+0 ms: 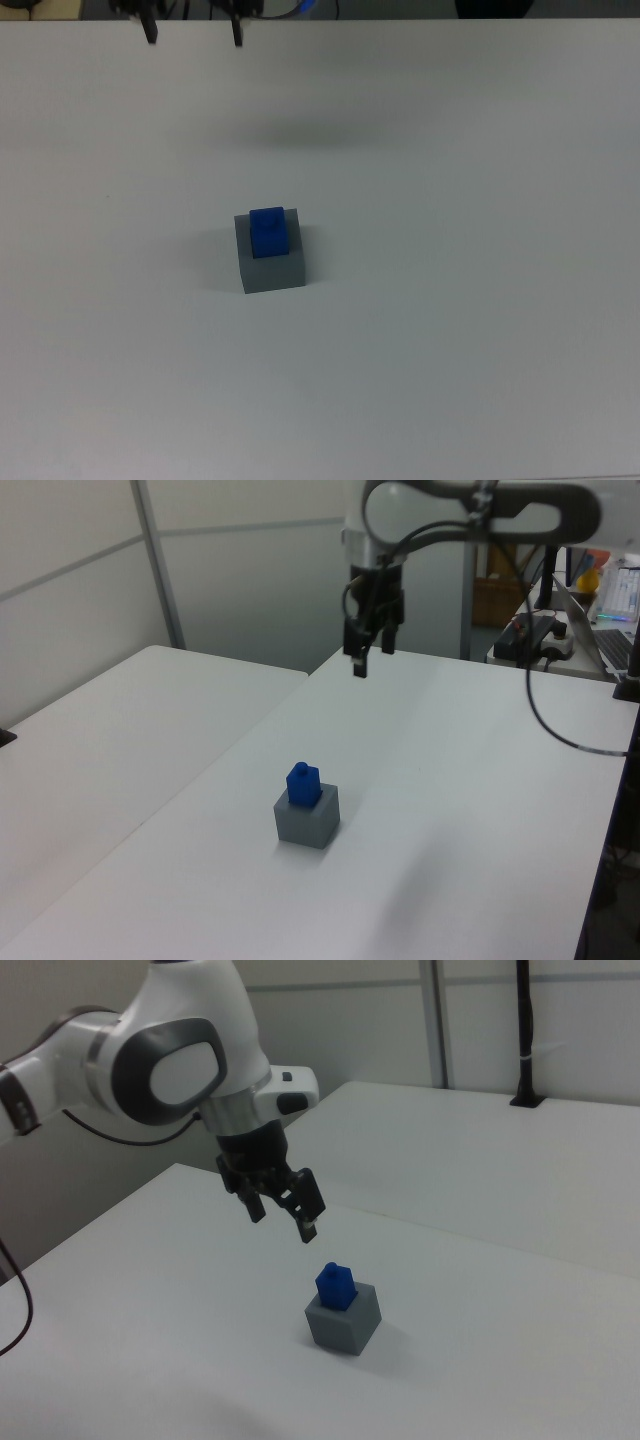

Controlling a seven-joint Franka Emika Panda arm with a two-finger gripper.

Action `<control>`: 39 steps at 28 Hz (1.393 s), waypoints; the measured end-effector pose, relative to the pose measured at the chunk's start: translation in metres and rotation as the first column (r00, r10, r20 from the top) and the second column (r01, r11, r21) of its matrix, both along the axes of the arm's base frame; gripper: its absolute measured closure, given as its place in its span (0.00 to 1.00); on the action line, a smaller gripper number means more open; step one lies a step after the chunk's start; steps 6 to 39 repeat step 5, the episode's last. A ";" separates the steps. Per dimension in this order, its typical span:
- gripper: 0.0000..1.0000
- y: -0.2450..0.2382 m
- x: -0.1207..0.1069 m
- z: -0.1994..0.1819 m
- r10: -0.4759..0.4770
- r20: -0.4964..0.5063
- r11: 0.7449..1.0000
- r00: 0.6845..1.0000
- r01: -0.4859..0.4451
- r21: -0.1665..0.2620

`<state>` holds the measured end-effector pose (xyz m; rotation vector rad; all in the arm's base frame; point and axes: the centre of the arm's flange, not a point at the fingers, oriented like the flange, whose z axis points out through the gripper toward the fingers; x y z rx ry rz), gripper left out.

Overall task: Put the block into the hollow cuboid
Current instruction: 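Open the gripper and raise it away from the grey cube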

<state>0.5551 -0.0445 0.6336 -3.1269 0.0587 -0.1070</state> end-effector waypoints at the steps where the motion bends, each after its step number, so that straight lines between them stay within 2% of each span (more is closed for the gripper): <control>1: 0.00 -0.001 -0.005 0.002 -0.002 -0.002 1.000 1.000 0.002 0.003; 5: 0.00 -0.001 -0.017 0.005 -0.013 -0.006 1.000 1.000 0.013 0.009; 39: 0.00 -0.001 -0.017 0.005 -0.013 -0.006 1.000 1.000 0.013 0.009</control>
